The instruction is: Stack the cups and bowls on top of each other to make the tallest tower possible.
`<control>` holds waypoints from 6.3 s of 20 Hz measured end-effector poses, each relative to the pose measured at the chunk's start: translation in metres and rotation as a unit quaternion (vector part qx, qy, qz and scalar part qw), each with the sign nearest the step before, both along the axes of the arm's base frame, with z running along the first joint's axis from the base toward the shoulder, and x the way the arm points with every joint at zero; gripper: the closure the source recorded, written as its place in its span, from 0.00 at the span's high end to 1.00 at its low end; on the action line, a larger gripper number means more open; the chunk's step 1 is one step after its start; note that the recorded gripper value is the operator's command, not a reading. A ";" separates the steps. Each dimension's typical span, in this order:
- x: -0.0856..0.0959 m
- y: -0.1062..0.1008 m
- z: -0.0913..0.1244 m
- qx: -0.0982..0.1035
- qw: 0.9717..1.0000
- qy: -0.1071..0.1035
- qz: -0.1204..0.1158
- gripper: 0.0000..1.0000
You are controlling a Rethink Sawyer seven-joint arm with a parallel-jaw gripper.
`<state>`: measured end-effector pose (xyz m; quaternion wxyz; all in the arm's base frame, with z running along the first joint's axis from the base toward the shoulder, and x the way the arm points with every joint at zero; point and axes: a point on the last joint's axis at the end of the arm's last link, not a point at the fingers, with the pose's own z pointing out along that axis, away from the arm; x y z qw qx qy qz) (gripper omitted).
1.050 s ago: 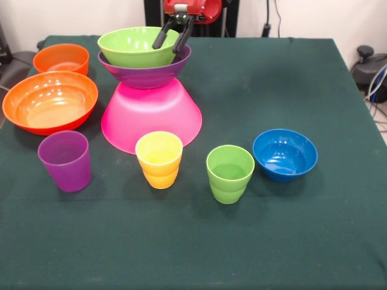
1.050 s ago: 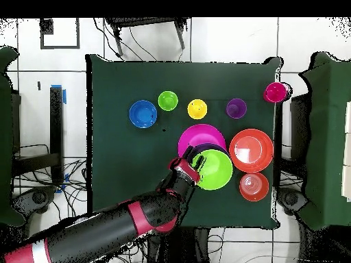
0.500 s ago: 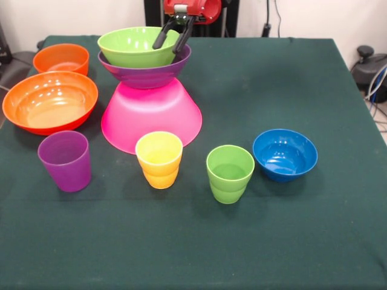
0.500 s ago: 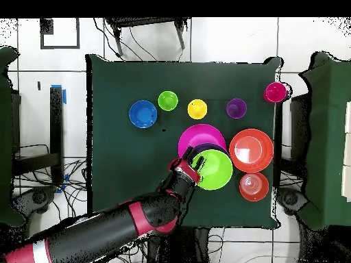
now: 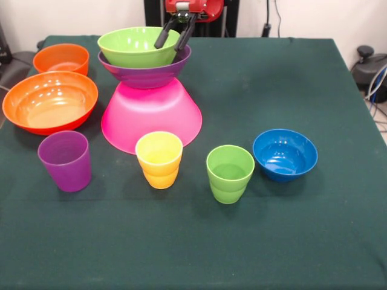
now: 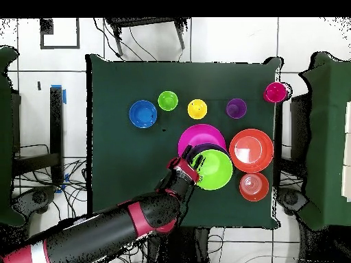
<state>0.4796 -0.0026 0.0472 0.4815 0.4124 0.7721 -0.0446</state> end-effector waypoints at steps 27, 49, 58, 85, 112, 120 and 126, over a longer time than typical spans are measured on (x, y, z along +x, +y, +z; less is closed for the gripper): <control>0.000 -0.002 0.000 0.000 1.000 0.000 -0.003 0.00; 0.016 -0.028 -0.005 0.017 0.999 -0.034 -0.032 0.00; 0.037 -0.031 -0.022 0.027 0.998 -0.052 -0.034 0.00; 0.057 -0.028 -0.017 0.041 0.997 -0.063 -0.026 0.00; 0.072 -0.018 -0.007 0.050 0.997 -0.059 -0.004 0.00; 0.073 -0.015 0.008 0.053 0.997 -0.056 0.003 0.00; 0.072 -0.014 0.017 0.057 0.996 -0.063 0.003 0.00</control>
